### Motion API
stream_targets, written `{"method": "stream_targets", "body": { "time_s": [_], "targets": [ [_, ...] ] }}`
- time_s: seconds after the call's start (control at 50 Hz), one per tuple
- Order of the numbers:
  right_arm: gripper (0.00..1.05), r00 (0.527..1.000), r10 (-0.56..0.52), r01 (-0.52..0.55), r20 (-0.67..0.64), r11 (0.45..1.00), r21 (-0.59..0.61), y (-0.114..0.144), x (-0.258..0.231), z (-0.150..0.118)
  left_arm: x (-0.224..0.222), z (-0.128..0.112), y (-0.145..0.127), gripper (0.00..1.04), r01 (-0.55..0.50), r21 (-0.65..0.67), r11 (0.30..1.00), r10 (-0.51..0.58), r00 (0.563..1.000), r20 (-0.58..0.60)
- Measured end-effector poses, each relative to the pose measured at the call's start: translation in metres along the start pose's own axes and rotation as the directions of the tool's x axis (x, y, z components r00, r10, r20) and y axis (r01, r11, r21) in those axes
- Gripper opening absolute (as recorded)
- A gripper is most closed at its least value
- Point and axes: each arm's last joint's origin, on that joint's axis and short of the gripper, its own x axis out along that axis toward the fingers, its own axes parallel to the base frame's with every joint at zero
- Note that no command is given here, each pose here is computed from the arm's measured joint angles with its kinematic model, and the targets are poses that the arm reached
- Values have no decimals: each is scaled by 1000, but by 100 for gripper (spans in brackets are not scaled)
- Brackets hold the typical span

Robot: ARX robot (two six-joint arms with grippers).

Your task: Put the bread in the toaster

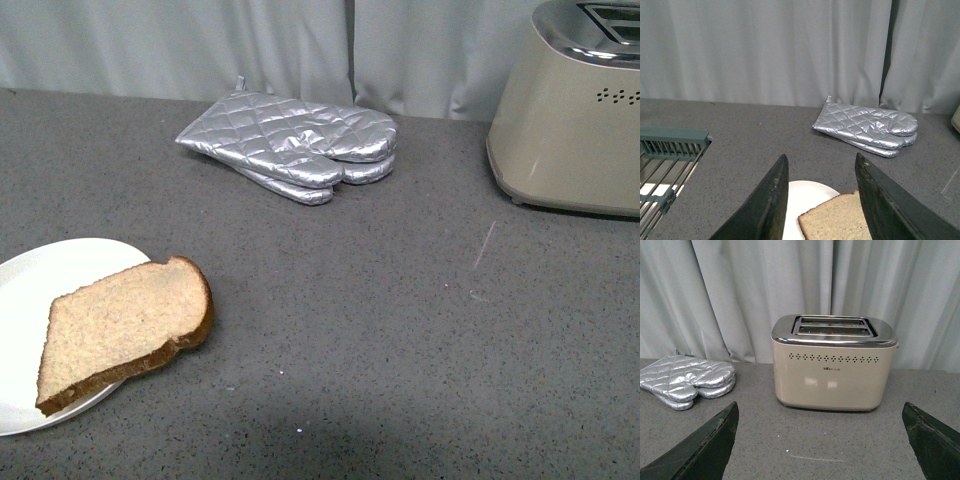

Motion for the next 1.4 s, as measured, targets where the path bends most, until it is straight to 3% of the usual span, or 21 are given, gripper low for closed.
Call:
{"method": "stream_targets", "body": {
  "time_s": [0.14,0.22,0.36,0.54,0.919,1.399],
  "targets": [
    [95,1000,0,0,0,1000,0,0,0,0,0,0,0,42,0,0,1000,0,1000,0],
    [95,1000,0,0,0,1000,0,0,0,0,0,0,0,55,0,0,1000,0,1000,0],
    [95,1000,0,0,0,1000,0,0,0,0,0,0,0,53,0,0,1000,0,1000,0],
    [95,1000,0,0,0,1000,0,0,0,0,0,0,0,31,0,0,1000,0,1000,0],
    [95,1000,0,0,0,1000,0,0,0,0,0,0,0,100,0,0,1000,0,1000,0],
    [95,1000,0,0,0,1000,0,0,0,0,0,0,0,98,0,0,1000,0,1000,0]
  ]
}}
